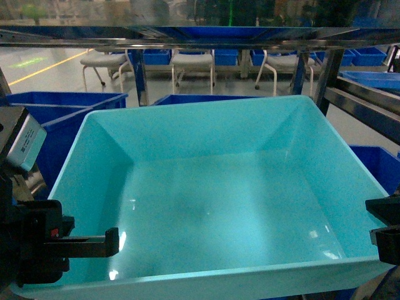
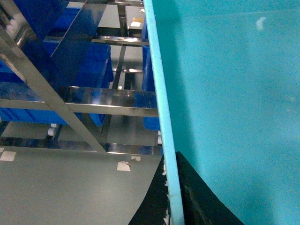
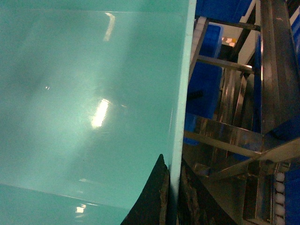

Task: Organize blue bins on left shelf correctly

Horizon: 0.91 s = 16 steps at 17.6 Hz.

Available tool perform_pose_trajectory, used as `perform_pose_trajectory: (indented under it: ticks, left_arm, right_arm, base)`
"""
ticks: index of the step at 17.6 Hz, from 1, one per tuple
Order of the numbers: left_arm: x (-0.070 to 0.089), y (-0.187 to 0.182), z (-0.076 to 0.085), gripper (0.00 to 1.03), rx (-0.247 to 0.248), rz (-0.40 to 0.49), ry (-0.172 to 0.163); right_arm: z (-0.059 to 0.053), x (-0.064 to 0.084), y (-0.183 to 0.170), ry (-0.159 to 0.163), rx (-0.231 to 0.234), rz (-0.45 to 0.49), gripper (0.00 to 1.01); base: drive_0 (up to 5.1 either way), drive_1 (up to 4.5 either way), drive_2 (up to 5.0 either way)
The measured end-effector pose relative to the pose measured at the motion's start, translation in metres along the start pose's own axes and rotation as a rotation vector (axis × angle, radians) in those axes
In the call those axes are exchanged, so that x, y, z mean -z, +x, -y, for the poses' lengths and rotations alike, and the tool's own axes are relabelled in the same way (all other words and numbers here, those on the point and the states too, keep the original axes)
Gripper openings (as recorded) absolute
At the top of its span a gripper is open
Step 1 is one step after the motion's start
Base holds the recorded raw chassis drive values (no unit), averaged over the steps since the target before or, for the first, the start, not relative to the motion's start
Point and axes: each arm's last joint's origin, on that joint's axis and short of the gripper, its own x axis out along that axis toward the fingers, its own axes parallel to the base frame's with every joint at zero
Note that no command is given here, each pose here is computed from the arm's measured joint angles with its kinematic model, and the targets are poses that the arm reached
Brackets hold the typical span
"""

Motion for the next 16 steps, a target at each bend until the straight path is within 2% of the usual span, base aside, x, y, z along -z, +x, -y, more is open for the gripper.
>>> perform_pose_trajectory:
  ticks: [3, 10, 11, 14, 16]
  left_arm:
    - [0.000, 0.000, 0.000, 0.02, 0.000, 0.000, 0.000]
    - [-0.001, 0.000, 0.000, 0.02, 0.000, -0.001, 0.000]
    - [-0.001, 0.003, 0.001, 0.02, 0.001, -0.019, 0.003]
    - [-0.010, 0.024, 0.009, 0.02, 0.058, -0.070, -0.006]
    - [-0.023, 0.037, 0.014, 0.02, 0.072, -0.067, -0.019]
  right_arm:
    - [0.000, 0.000, 0.000, 0.000, -0.001, -0.001, 0.02]
    - [0.000, 0.001, 0.000, 0.001, 0.003, -0.008, 0.02]
    - [0.003, 0.001, 0.004, 0.009, 0.010, -0.028, 0.02]
    - [0.019, 0.001, 0.017, 0.056, 0.056, -0.099, 0.02]
    - [0.026, -0.009, 0.026, 0.065, 0.076, -0.083, 0.02]
  base:
    - [-0.1, 3.98, -4.2]
    - [0.0, 0.14, -0.2]
    - [0.0, 0.00, 0.0]
    - [0.0, 0.00, 0.0]
    - [0.0, 0.00, 0.0]
